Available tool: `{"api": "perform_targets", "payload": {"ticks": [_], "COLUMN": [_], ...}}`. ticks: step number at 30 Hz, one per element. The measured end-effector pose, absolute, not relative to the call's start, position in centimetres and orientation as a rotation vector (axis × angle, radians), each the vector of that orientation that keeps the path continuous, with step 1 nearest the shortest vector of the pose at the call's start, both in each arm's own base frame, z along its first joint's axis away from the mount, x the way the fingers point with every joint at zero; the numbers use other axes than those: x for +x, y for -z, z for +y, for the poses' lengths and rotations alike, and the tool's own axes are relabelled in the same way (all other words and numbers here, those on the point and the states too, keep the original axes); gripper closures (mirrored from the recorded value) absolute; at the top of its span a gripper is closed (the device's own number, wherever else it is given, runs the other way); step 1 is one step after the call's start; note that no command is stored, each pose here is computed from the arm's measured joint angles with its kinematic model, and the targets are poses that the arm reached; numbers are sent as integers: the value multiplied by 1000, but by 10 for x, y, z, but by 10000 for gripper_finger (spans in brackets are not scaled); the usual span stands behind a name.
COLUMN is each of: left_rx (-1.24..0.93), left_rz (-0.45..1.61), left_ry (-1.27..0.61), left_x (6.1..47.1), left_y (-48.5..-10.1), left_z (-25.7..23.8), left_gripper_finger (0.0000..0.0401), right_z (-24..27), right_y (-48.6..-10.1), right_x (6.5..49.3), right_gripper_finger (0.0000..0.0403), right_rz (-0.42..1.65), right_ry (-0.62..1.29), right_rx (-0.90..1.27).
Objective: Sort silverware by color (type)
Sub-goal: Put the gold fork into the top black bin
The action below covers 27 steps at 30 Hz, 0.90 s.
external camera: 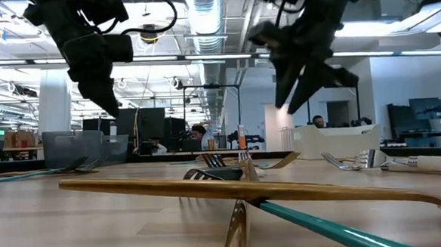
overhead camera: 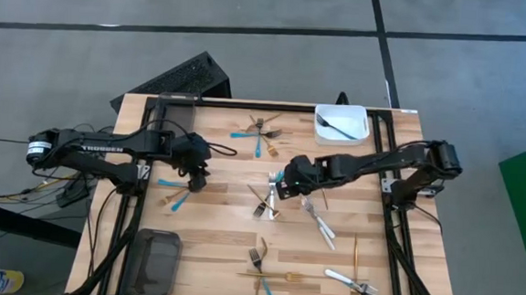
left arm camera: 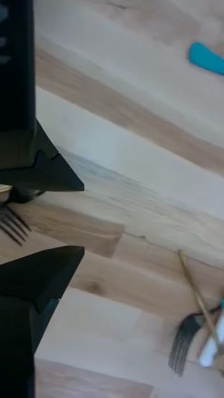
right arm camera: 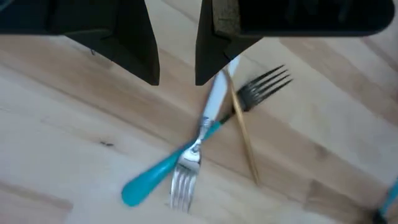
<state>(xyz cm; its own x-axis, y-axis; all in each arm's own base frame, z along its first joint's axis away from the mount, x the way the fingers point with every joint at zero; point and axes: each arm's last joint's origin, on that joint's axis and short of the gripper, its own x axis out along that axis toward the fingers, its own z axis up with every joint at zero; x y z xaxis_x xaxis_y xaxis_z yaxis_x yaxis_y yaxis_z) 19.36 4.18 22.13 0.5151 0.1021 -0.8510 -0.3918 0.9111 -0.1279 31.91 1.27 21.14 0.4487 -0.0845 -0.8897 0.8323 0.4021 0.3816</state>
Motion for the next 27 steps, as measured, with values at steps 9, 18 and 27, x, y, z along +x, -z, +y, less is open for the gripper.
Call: {"api": "perform_targets", "payload": {"ticks": [9,18,27], "left_rx": [-278,-345,-352], "left_rz": [978,954,842], "left_ry": [-384,-443,-457], "left_x": [194,194,183], "left_y": [-222,-222,-239], "left_z": [44,45,43], "left_gripper_finger": [262,262,262], "right_z": [2,-5,-23], "right_y": [-193,-222,-273], "right_x": [334,321,298], "right_gripper_finger": [275,275,275], "right_rz": [944,917,874], "right_ry": [654,618,672], "right_rx": [1035,1010,954]}}
